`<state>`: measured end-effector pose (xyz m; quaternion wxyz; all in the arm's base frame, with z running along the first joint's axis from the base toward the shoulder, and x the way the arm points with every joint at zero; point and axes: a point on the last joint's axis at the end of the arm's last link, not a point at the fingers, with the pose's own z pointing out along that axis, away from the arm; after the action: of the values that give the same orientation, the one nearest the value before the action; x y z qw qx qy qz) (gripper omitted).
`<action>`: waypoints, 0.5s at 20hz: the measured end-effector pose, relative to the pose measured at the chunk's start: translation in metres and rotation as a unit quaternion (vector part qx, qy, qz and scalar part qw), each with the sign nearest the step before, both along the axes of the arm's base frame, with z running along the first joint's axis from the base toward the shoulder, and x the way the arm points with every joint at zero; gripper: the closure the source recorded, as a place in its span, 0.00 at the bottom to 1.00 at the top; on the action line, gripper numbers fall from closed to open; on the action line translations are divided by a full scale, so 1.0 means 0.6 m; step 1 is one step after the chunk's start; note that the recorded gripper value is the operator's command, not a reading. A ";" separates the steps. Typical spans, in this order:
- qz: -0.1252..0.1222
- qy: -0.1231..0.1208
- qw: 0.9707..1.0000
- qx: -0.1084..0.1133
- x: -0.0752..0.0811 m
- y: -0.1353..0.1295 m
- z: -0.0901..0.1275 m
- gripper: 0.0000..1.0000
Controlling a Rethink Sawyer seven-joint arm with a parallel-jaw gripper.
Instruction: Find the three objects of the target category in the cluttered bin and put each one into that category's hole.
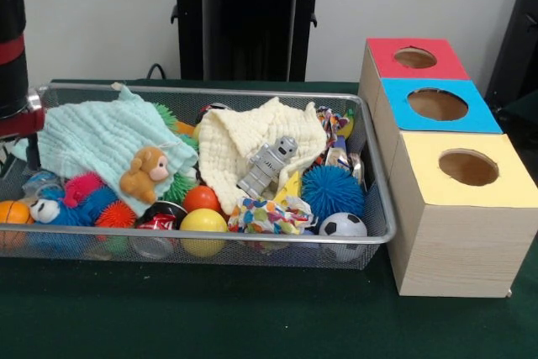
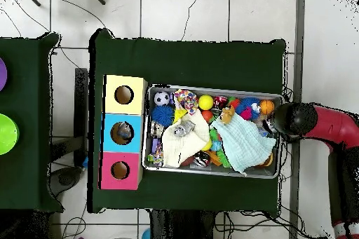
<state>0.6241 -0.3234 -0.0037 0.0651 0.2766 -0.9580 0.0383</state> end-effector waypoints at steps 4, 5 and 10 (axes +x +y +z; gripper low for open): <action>-0.009 0.008 1.000 0.013 -0.019 -0.002 -0.017 0.00; -0.010 0.009 1.000 0.015 -0.022 -0.002 -0.020 0.00; -0.012 0.012 1.000 0.021 -0.030 0.001 -0.031 0.00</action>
<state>0.6060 -0.3226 -0.0226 0.0711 0.2670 -0.9610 0.0142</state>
